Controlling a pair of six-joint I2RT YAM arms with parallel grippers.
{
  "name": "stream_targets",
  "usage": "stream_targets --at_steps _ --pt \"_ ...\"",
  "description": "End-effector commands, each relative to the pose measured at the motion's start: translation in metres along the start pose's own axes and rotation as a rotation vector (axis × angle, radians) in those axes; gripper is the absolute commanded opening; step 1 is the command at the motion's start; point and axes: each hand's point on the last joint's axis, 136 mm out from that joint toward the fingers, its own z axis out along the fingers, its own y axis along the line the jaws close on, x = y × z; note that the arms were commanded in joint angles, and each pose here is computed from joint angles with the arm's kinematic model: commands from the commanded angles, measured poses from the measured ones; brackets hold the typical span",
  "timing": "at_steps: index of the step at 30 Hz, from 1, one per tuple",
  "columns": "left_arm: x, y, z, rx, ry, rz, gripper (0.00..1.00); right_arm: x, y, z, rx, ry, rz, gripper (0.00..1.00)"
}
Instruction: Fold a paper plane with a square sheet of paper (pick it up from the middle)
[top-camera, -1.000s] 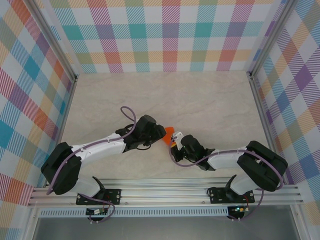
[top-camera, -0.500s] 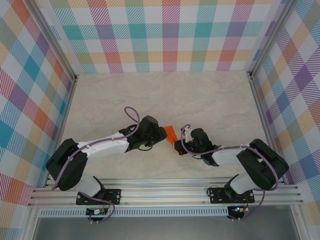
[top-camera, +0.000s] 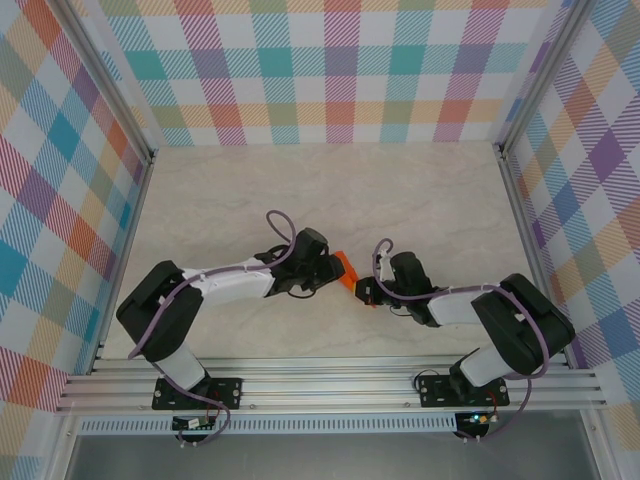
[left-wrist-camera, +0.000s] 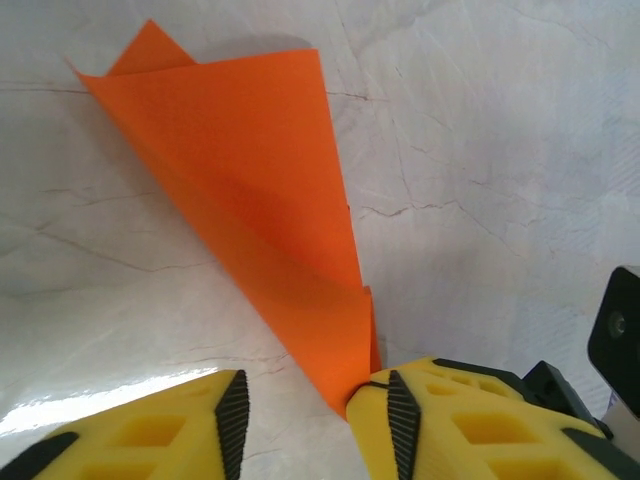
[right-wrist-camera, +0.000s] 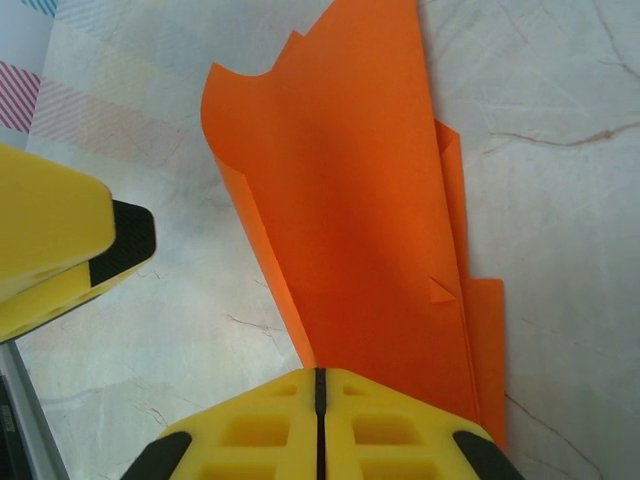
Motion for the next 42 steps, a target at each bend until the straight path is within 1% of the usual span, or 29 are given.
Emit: stream_targets --at_steps 1,6,11,17,20,23,25,27,31,34,38,42 --pt "-0.001 -0.020 0.008 0.068 0.026 0.023 0.38 0.002 0.001 0.001 -0.026 0.032 0.065 0.08" --pt "0.001 -0.021 0.016 0.070 0.046 0.029 0.36 -0.002 -0.003 0.001 -0.044 0.027 0.133 0.08" --pt "0.003 -0.026 0.021 0.091 0.063 0.044 0.38 -0.005 -0.004 0.000 -0.068 0.026 0.182 0.08" --pt "0.004 -0.028 0.029 0.084 0.076 0.058 0.40 -0.011 0.005 -0.004 -0.096 0.024 0.180 0.09" --pt "0.002 -0.025 0.034 0.071 0.071 0.053 0.40 -0.012 0.007 -0.008 -0.080 0.032 0.145 0.13" --pt "0.001 -0.022 0.036 0.054 0.062 0.051 0.39 -0.010 0.004 -0.013 -0.041 0.041 0.105 0.20" --pt "-0.002 -0.022 0.037 0.049 0.051 0.052 0.39 -0.009 0.002 -0.016 -0.014 0.050 0.074 0.29" --pt "-0.004 -0.023 0.036 0.048 0.042 0.054 0.38 -0.007 -0.001 -0.019 0.018 0.065 0.052 0.34" --pt "-0.007 -0.025 0.035 0.041 0.032 0.062 0.38 -0.005 -0.009 -0.022 0.082 0.087 0.008 0.47" --pt "-0.008 -0.026 0.035 0.044 0.031 0.066 0.38 -0.006 -0.013 -0.022 0.120 0.099 -0.028 0.53" --pt "-0.009 -0.026 0.036 0.042 0.030 0.065 0.38 -0.008 -0.018 -0.022 0.163 0.120 -0.069 0.54" --pt "-0.007 -0.025 0.037 0.037 0.037 0.065 0.38 -0.007 -0.014 -0.018 0.145 0.145 -0.079 0.49"
